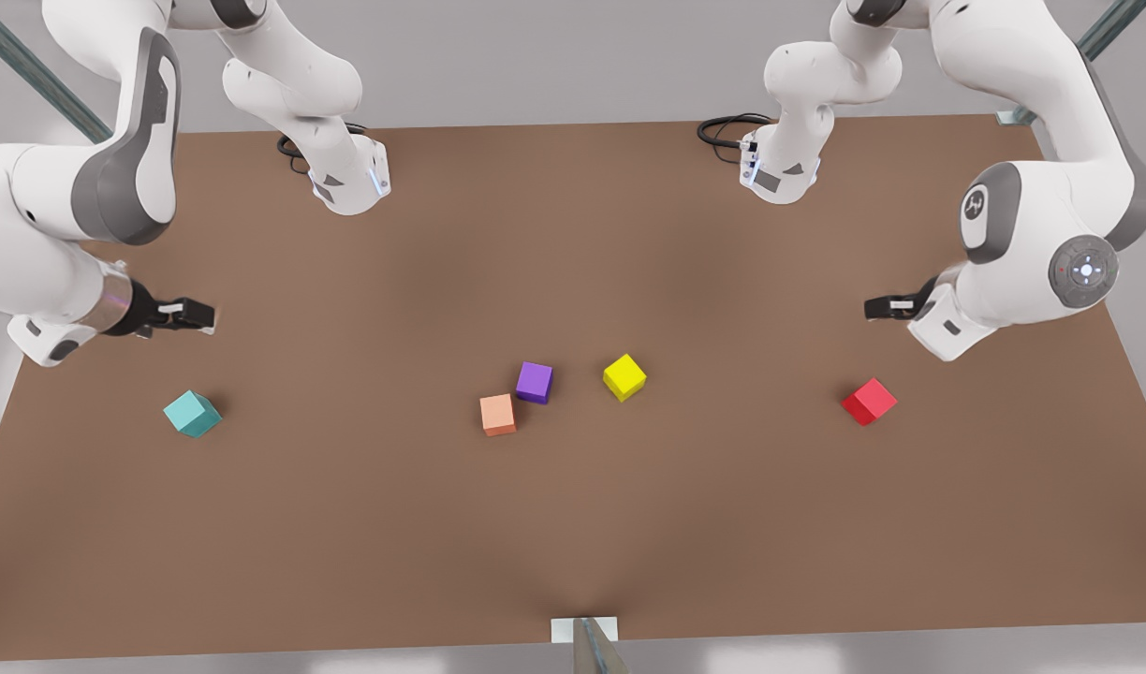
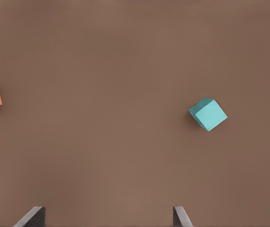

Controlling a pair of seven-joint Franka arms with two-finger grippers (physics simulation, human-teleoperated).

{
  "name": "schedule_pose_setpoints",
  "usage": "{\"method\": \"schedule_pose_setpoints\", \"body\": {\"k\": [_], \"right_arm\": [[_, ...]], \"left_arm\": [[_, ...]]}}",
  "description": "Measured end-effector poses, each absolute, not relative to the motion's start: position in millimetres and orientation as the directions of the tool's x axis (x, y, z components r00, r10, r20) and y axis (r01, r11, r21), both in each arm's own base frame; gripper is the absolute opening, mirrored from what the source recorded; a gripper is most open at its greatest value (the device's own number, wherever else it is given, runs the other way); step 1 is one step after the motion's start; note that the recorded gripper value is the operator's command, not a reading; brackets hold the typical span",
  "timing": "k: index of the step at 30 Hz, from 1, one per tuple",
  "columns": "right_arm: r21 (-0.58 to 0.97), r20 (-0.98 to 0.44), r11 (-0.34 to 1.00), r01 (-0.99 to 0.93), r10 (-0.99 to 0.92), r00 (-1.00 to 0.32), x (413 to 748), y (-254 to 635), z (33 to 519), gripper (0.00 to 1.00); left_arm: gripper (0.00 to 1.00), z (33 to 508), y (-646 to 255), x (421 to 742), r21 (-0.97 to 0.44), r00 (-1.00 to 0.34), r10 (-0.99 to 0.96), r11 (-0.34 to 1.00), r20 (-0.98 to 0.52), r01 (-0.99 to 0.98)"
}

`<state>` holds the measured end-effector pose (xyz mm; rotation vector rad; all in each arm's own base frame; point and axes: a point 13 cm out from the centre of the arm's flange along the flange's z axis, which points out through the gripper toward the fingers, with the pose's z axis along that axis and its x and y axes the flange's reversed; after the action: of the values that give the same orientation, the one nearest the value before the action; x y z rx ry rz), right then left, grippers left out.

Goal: Pick up red wooden cube and pass to hand red wooden cube and place in blue wooden cube

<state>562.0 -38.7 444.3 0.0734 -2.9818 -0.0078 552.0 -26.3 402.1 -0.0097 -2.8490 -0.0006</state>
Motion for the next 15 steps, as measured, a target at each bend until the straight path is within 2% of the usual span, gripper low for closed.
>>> {"method": "schedule_pose_setpoints", "body": {"k": [3,6,10,12,15], "right_arm": [[0.005,0.117,0.998,-0.062,-0.062,-0.991,572.9,-40.3,445.1,1.00],[0.001,0.097,0.997,-0.081,-0.080,-0.992,580.1,-37.2,443.7,1.00],[0.001,0.087,0.995,-0.097,-0.097,-0.992,584.7,-35.5,440.0,1.00],[0.001,0.086,0.995,-0.103,-0.102,-0.991,585.6,-35.7,438.4,1.00],[0.002,0.088,0.994,-0.109,-0.109,-0.990,586.5,-35.9,436.2,1.00]], "left_arm": [[1.00,394.5,-24.8,565.6,-0.001,-0.968,0.001,1.000,0.251,0.000],[1.00,313.2,21.0,579.9,0.029,-0.948,-0.089,0.996,0.305,-0.084],[1.00,194.7,53.7,567.3,0.030,-0.916,-0.206,0.977,0.343,-0.209],[1.00,159.1,55.1,564.7,0.024,-0.915,-0.246,0.967,0.320,-0.252],[1.00,137.9,73.8,570.6,0.015,-0.909,-0.324,0.943,0.261,-0.332]]}}
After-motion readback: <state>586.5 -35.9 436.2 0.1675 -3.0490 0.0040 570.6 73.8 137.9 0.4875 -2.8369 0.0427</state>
